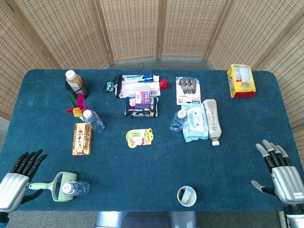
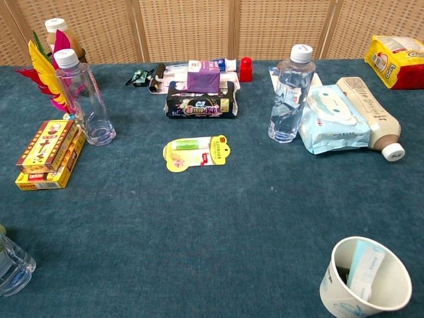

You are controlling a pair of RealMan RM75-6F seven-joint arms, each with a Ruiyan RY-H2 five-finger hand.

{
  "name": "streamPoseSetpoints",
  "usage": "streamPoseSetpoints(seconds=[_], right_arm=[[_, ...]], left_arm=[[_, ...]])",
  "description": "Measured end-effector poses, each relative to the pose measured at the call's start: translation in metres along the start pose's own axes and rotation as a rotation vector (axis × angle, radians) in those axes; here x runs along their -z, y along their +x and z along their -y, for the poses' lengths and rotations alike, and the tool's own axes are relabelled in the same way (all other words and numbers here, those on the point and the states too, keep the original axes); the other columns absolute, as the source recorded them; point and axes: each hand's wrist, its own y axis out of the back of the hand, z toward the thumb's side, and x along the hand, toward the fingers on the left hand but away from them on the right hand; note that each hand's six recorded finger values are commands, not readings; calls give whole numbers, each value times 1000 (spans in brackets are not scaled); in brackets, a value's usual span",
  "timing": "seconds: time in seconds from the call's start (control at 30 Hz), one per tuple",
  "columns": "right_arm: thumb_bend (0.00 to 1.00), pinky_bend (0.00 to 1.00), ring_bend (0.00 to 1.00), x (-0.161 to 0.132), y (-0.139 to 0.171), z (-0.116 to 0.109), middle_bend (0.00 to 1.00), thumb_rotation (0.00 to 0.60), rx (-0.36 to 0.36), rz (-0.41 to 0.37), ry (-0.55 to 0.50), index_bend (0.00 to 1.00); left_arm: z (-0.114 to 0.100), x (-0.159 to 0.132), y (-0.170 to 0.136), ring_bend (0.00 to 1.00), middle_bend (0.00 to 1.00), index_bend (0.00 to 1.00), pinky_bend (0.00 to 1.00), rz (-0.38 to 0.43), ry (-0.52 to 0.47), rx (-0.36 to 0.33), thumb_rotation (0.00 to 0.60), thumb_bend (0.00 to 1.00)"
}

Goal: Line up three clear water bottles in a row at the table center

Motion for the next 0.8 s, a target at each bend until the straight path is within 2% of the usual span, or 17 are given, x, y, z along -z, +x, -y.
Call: streamPoseSetpoints(seconds=[0.23, 0.4, 0.53, 0.8], right_arm=[[89, 0, 0, 0, 0, 0, 0, 600, -1, 0, -2, 0], [89, 0, 0, -1, 0, 0, 0, 600, -2, -4, -4, 0], [89, 0, 0, -1, 0, 0, 0, 600, -5, -6, -7, 0], [89, 0, 0, -1, 2, -1, 0, 600, -4, -11, -13, 0]], left_arm=[[2, -1, 0, 0, 0, 0, 0, 3, 3, 7, 600, 53], [6, -3, 1, 0, 0, 0, 0, 24, -8, 38, 600, 34], [14, -7, 5, 0, 0, 0, 0, 62, -51, 88, 600, 27], [42, -13, 27, 0, 0, 0, 0, 151, -217, 233, 600, 26]])
